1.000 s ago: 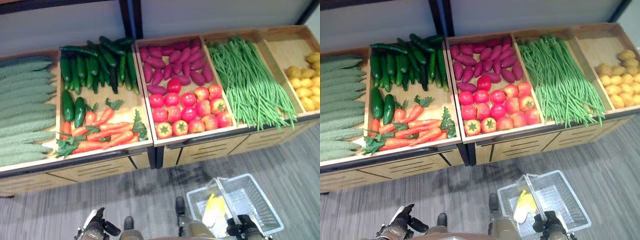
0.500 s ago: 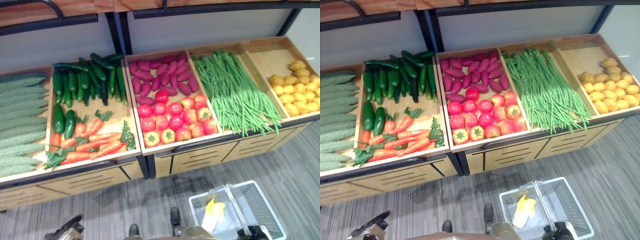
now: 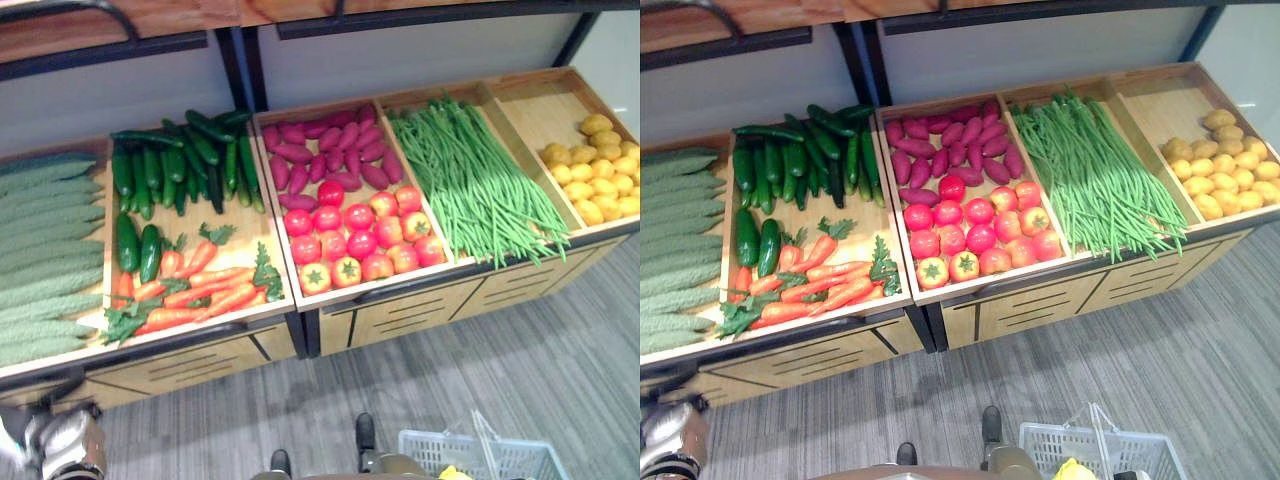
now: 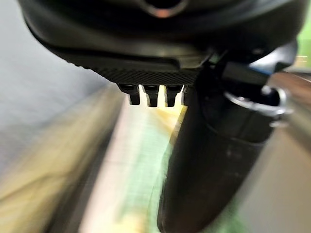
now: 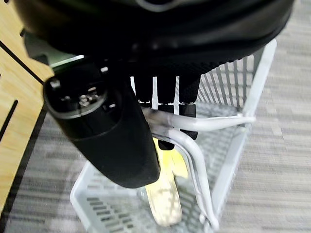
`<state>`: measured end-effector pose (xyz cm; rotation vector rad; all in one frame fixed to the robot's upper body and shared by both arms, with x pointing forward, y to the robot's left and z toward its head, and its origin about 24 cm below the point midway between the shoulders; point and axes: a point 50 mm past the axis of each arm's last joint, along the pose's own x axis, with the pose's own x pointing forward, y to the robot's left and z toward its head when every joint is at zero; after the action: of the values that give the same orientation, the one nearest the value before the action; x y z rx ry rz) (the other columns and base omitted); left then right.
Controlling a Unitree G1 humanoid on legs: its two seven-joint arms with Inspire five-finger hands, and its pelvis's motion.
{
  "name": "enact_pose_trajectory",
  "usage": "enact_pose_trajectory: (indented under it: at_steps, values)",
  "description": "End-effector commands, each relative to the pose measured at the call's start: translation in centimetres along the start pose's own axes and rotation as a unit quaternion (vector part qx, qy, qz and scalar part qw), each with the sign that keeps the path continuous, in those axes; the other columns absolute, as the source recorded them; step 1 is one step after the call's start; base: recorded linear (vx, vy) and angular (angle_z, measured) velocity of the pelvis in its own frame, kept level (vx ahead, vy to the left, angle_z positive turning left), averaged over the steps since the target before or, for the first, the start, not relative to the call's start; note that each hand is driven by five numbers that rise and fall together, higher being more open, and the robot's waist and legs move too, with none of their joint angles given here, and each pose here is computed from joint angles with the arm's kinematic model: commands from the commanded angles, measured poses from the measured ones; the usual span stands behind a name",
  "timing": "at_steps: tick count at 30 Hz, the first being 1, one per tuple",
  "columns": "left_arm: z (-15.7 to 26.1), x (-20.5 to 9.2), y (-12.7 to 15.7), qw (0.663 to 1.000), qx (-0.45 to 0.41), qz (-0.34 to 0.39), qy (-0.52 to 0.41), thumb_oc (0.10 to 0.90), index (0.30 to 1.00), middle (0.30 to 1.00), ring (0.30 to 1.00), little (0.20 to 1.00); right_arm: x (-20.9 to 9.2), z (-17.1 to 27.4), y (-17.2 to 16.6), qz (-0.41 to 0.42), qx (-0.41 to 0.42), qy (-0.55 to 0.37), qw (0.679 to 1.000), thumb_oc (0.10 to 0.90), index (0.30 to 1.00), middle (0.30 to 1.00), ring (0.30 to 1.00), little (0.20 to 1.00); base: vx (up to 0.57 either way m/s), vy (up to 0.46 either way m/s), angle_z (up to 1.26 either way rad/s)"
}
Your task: Get the vegetables into the basket
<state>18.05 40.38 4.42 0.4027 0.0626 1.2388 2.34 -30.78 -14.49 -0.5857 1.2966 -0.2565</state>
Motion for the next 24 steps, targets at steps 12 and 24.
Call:
enact_pose_trajectory:
  at_steps: [12,24]
  values:
    - [9.7,0.7,-1.4,0.922,0.166,-0.108,-0.333,0.900,1.000,1.000,1.000,1.000,0.8,2.3,-3.6,-0.046,-0.023,-0.039,0.998,0.400,0.300,0.300,0.300,0.300,0.00,0.001,0.01]
    - [10.5,-2.0,-7.7,0.893,0.101,-0.317,-0.304,0.900,1.000,1.000,1.000,1.000,1.0,5.1,-4.2,-0.038,-0.040,-0.091,0.994,0.400,0.300,0.300,0.300,0.300,-0.01,0.008,-0.05]
